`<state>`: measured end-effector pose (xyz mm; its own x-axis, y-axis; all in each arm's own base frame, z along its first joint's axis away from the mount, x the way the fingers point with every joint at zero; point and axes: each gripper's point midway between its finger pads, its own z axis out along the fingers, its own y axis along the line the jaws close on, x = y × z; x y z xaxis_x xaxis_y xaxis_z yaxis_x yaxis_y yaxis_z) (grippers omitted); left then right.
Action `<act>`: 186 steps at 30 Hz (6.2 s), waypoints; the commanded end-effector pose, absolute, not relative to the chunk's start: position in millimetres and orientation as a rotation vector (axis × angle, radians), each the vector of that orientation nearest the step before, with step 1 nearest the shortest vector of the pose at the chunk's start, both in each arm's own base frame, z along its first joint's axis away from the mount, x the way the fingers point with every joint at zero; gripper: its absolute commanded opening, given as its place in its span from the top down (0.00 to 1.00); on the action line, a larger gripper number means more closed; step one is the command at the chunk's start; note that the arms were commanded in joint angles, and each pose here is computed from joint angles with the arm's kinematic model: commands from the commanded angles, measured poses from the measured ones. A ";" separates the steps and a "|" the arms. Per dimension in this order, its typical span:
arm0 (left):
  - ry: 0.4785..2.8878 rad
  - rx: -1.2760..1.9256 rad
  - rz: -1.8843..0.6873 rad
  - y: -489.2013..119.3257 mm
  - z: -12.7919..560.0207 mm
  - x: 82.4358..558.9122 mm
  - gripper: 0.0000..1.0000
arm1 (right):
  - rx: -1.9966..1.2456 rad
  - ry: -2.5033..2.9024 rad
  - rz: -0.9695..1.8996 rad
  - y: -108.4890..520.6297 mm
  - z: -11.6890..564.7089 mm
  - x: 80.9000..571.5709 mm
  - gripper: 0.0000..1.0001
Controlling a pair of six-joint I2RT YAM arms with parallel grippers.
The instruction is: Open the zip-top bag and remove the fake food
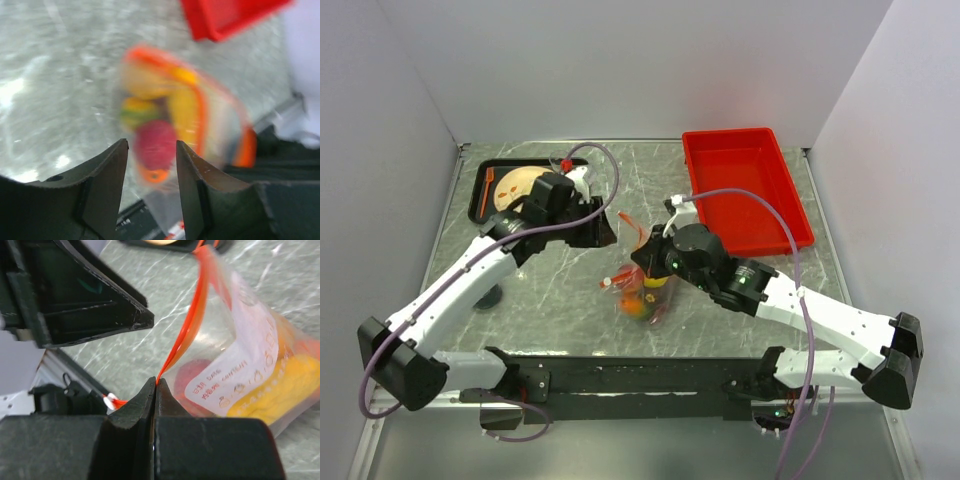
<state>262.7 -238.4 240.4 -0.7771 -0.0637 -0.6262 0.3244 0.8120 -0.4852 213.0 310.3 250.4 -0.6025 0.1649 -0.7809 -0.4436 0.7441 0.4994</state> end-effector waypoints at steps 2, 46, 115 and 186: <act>2.423 0.411 -1.003 -249.7 232.1 210.2 0.51 | -0.250 1.930 1.008 333.6 291.9 194.5 1.00; 2.346 -0.127 -0.691 -205.3 191.6 224.3 0.77 | -0.023 1.989 0.724 315.5 260.7 203.5 1.00; 2.009 -0.164 -0.837 -244.1 236.4 250.3 0.99 | -0.162 2.242 1.068 387.7 123.3 233.5 0.21; 2.094 -0.179 -0.867 -262.9 224.7 332.1 0.99 | 0.378 2.057 0.525 130.4 212.2 360.1 0.35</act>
